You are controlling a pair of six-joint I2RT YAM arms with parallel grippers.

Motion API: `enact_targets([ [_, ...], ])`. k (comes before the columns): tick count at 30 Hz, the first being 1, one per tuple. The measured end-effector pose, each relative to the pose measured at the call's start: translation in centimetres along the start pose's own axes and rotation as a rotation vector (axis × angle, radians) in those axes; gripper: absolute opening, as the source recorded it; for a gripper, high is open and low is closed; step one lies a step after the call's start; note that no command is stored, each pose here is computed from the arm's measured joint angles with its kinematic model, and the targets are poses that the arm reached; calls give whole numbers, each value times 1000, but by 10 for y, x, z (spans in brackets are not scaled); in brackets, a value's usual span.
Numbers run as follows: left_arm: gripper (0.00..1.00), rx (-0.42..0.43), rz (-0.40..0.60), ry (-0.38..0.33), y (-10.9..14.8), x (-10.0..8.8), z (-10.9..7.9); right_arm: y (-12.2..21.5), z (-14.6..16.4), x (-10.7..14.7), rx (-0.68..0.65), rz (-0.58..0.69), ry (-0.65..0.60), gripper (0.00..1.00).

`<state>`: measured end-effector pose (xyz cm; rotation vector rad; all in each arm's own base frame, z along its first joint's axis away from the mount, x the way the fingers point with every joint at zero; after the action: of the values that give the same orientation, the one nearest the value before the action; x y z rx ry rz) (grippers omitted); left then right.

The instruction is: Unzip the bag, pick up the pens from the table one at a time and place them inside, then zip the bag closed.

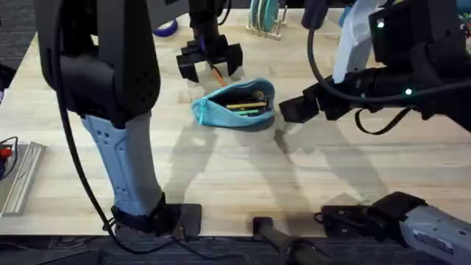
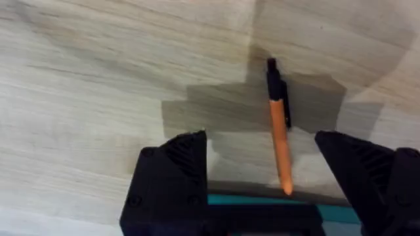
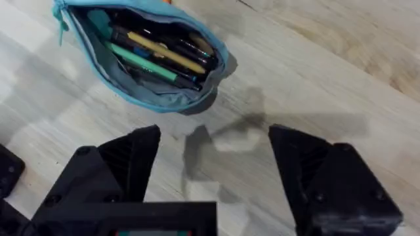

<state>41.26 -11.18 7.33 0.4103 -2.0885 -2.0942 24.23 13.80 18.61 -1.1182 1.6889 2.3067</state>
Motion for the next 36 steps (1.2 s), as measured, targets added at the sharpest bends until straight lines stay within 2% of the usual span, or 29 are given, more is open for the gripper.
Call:
enact_targets([
  [1,997,-2,2,-3,-1,1,0,0,0,0,0,0,0,998],
  [8,839,8,4,-5,-7,5,-2,0,0,0,0,0,0,998],
  [15,772,15,-6,-4,-8,7,-2,0,0,2,0,9,-2,998],
  [18,669,17,-7,-4,-8,6,-2,0,0,2,0,9,-1,998],
  [22,434,19,-9,-1,-8,6,-3,0,0,2,0,10,-2,997],
  [26,330,20,-9,1,-8,6,-3,0,0,2,0,10,-2,997],
  [30,81,22,-11,3,-8,5,-3,0,0,2,0,10,-2,997],
  [36,49,23,-11,3,-7,5,-3,0,0,2,0,10,-2,998],
])
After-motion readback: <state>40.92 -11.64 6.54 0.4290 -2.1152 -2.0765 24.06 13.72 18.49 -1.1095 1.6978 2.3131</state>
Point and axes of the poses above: each hand's point on the last joint's axis, 136 mm out from that joint toward the fingers, its own y axis back along the fingers, its own z axis along the line the jaws close on, x = y × z, the point moved 3 cm from there along y, back along the fingers
